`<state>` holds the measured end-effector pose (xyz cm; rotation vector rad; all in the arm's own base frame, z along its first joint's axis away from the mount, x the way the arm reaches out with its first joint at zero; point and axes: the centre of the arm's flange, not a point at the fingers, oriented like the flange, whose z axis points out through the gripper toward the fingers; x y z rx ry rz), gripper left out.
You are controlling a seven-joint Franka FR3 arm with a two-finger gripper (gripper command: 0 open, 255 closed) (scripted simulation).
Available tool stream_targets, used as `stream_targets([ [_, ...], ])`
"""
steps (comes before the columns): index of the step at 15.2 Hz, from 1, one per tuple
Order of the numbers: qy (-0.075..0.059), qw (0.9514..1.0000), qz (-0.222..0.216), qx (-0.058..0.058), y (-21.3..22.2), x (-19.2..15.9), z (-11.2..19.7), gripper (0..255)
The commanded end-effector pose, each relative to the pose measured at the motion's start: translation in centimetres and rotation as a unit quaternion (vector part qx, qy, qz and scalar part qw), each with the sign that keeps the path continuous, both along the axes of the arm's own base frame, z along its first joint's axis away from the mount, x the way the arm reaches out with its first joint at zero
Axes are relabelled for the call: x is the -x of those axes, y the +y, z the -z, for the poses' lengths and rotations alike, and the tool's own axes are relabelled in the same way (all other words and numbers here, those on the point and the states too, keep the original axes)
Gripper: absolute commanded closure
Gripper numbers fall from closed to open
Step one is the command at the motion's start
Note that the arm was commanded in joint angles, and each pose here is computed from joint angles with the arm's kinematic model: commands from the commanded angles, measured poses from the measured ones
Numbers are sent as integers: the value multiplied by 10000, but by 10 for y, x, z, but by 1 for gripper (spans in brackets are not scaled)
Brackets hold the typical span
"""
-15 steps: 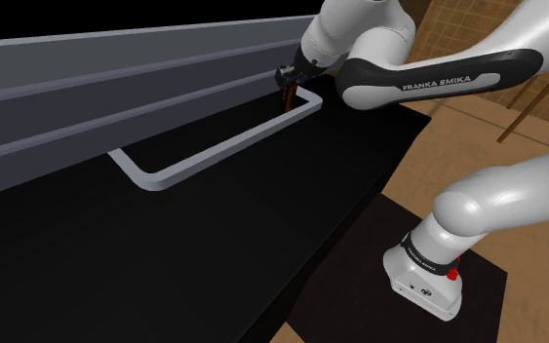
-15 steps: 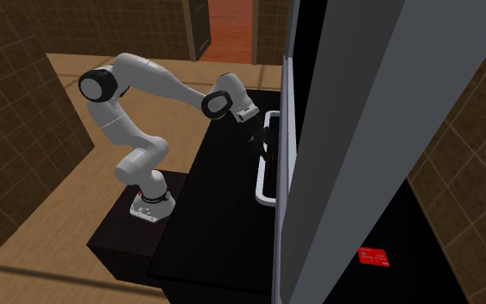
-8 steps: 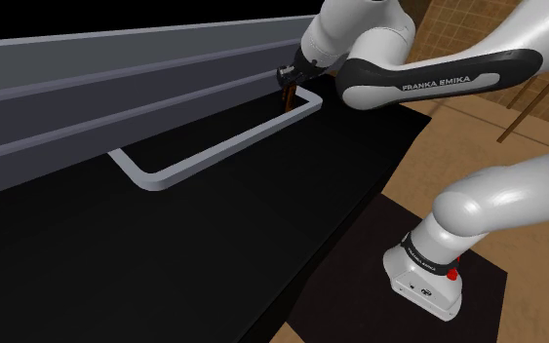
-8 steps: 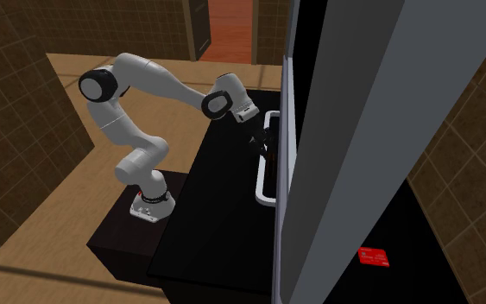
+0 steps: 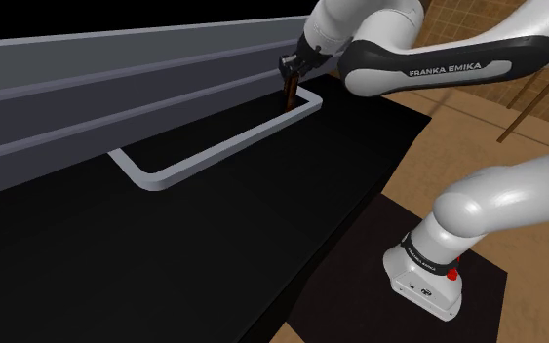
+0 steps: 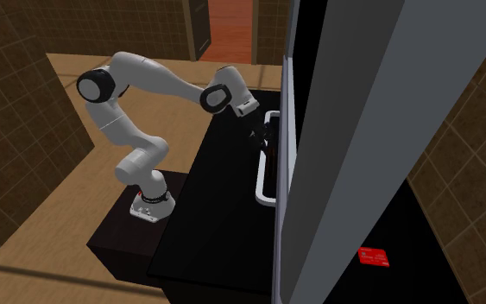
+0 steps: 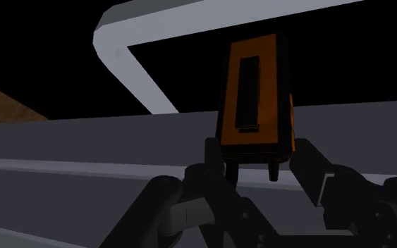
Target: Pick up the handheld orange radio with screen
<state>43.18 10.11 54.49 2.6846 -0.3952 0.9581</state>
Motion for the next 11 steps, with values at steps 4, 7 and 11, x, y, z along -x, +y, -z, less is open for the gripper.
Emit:
stream_targets([
  [4,1,10000,-1,0,1,0,-26,255],
  [7,1,10000,-1,0,1,0,-41,255],
  [11,1,10000,-1,0,1,0,-53,255],
])
